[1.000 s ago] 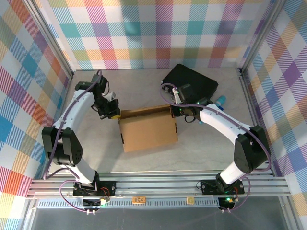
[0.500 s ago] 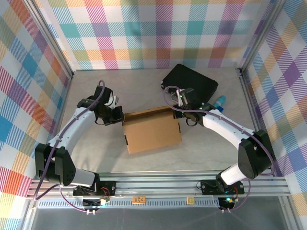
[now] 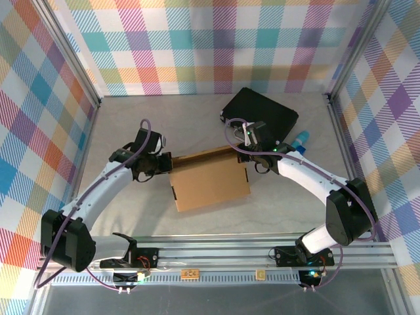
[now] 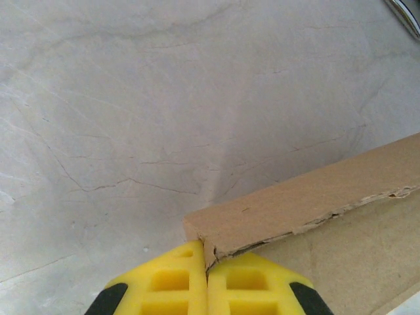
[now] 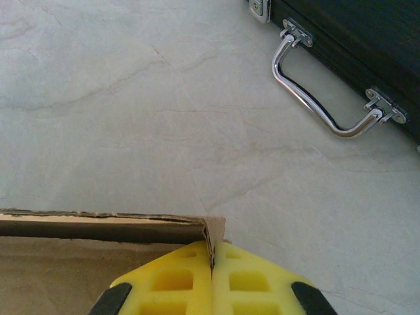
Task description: Fold the paper box
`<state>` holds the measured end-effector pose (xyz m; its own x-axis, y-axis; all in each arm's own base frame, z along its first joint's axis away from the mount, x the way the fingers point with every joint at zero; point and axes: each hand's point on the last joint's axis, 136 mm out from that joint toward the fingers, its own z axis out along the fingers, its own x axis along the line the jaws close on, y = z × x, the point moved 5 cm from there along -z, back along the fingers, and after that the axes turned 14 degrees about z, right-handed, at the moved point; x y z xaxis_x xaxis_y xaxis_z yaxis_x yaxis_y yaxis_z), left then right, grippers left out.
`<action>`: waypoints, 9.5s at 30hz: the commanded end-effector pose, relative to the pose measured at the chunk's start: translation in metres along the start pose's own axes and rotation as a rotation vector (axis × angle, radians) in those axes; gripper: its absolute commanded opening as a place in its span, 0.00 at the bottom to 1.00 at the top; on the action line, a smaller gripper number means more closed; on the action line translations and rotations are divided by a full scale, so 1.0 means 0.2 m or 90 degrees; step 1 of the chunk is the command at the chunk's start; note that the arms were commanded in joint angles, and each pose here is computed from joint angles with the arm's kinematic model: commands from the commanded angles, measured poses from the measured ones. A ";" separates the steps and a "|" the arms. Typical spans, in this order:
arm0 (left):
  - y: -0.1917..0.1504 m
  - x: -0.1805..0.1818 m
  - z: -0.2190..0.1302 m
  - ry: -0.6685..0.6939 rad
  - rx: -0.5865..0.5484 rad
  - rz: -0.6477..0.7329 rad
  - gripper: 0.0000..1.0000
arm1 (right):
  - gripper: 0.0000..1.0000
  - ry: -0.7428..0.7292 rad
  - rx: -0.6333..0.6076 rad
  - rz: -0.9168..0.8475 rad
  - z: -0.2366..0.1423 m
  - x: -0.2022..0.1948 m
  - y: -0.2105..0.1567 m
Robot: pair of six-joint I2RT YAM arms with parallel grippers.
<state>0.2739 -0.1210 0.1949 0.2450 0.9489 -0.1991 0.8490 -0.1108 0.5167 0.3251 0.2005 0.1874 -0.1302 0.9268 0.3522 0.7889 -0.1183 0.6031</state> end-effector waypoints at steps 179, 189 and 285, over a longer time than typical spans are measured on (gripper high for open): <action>-0.09 0.09 0.02 -0.112 -0.061 -0.648 0.32 | 0.45 0.004 0.150 0.918 0.22 0.07 -0.15; -0.09 0.13 -0.05 -0.072 -0.039 -0.660 0.15 | 0.45 -0.004 0.149 0.920 0.22 0.07 -0.14; -0.40 -0.09 -0.11 -0.062 0.084 -0.465 0.52 | 0.79 0.012 0.086 0.602 -0.49 -0.37 -0.23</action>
<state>0.1846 -0.1322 0.1551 -0.3961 0.7390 -0.5449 0.8666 0.4971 0.0442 0.2431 0.1065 0.2034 0.6070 0.4165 0.6768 0.6129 -0.7875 -0.0650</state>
